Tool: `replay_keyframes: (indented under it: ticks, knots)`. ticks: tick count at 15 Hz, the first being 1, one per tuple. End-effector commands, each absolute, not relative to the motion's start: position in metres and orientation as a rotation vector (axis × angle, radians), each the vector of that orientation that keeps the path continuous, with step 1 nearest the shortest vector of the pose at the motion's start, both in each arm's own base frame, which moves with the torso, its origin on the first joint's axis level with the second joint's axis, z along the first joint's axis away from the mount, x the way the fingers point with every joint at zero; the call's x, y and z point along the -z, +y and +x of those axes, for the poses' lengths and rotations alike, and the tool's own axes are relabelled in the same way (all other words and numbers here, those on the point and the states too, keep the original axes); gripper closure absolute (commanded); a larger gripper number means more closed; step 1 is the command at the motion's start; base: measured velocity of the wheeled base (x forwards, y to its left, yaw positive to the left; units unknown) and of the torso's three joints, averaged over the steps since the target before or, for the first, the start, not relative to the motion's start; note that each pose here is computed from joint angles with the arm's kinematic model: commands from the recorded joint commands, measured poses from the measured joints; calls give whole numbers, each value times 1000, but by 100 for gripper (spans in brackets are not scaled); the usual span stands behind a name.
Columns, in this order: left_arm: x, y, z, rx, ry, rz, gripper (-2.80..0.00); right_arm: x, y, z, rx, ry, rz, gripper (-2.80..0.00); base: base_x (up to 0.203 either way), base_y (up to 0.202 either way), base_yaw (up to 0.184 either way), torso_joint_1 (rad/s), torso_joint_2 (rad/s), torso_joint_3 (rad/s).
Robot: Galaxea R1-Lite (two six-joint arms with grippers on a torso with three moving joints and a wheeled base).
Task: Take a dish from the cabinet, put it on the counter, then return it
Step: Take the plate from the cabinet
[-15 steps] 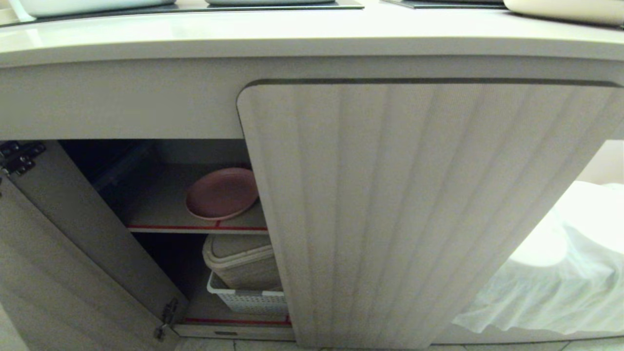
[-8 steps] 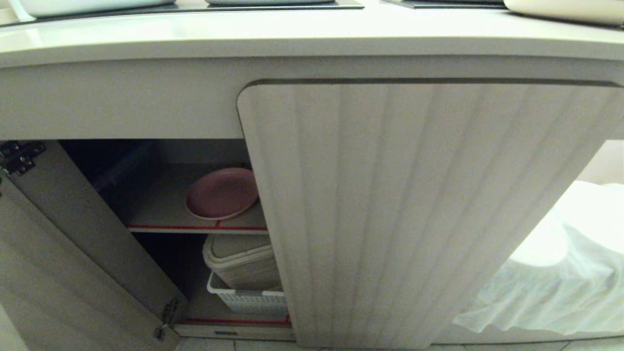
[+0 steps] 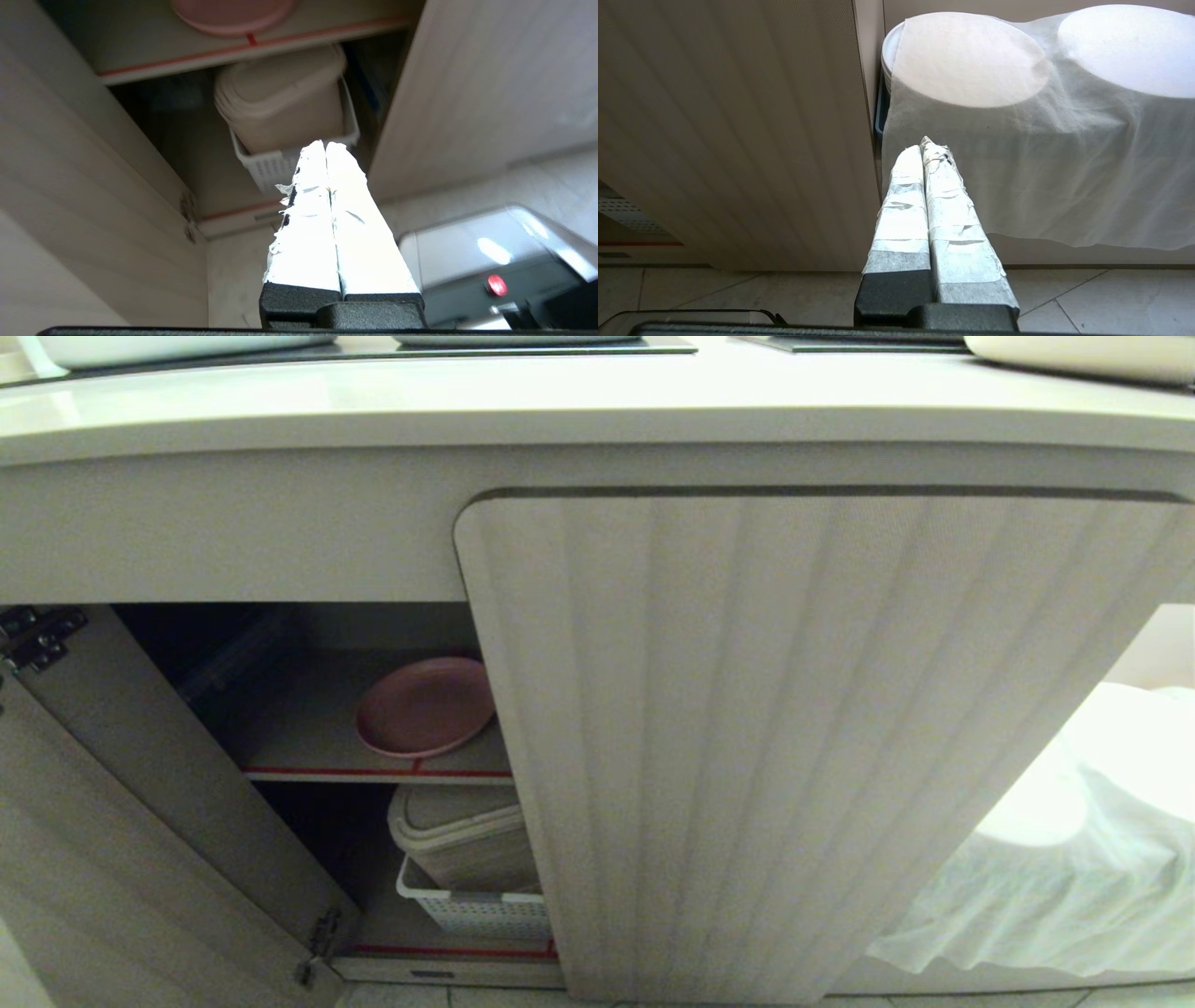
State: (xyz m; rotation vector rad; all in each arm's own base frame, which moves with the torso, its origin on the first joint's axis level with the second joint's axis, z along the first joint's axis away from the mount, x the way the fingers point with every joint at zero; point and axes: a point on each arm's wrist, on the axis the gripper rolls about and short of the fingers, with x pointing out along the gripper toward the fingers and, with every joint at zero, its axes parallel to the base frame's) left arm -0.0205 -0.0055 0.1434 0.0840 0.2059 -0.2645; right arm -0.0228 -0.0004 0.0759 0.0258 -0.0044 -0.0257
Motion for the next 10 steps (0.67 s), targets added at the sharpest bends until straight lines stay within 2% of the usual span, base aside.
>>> replay_keyframes:
  ticks: [1,10]
  knots:
    - [-151,-6,2,292,338,83,0,-76,0,-23,26,-5,26,0,0,0,0,0,0,0]
    - [-149,-6,46,318,562,135,0,-76,0,-23,26,-5,26,0,0,0,0,0,0,0]
